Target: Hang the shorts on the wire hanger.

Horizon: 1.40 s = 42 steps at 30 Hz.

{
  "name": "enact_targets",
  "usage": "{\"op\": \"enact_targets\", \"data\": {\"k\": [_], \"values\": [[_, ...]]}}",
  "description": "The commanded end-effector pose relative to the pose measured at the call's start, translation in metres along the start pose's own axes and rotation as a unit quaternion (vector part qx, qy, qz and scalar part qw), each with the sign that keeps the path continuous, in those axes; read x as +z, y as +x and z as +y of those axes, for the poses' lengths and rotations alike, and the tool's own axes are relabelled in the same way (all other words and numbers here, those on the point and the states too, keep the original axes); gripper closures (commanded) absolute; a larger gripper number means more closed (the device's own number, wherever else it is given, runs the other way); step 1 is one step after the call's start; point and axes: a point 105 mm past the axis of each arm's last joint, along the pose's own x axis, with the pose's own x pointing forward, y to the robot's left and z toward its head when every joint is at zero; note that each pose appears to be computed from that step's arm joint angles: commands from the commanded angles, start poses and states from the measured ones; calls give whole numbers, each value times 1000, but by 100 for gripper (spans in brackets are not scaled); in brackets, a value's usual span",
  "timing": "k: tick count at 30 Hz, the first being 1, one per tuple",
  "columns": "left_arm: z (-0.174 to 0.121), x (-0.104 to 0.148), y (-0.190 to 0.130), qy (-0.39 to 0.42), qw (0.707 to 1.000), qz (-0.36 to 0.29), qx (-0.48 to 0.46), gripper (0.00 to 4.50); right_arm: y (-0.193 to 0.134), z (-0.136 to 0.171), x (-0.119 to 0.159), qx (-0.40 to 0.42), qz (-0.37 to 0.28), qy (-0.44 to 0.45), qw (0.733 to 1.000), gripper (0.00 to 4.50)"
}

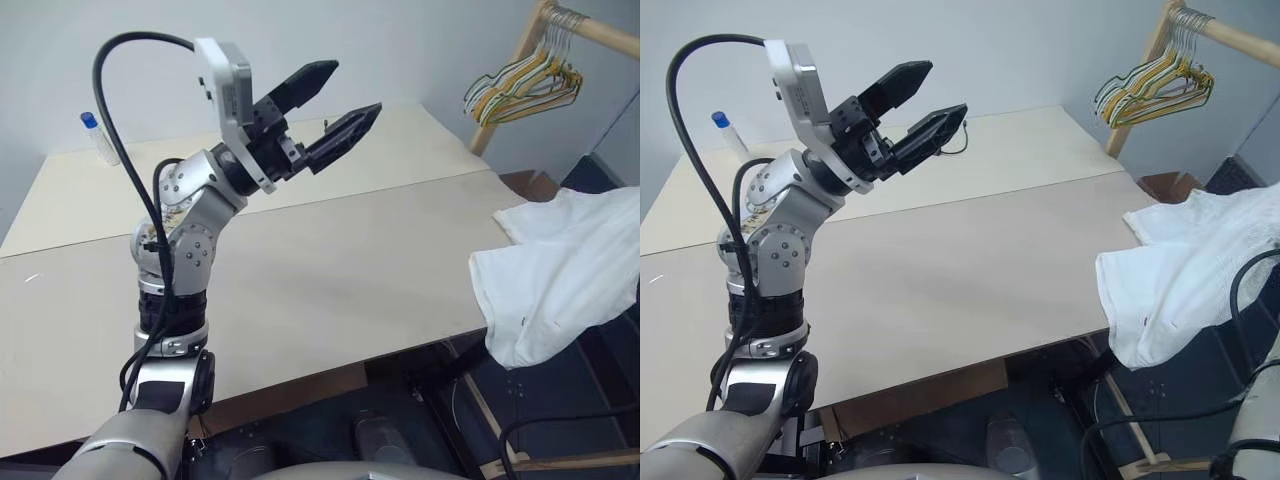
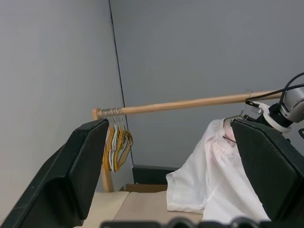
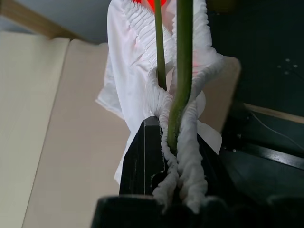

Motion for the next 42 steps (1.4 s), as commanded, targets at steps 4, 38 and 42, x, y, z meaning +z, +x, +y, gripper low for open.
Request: {"op": "enact_targets", "data": {"k": [4, 38, 42], "values": [[-7, 7, -1, 12, 1000, -3, -14, 2, 6, -17, 12, -37, -42, 12, 998, 447], [2, 7, -10, -1, 1000, 6, -12, 0, -88, 43, 6, -75, -675, -371, 634, 3], [11, -5, -27, 34, 998, 43, 20, 0, -104, 115, -53, 220, -613, -447, 614, 3]]}}
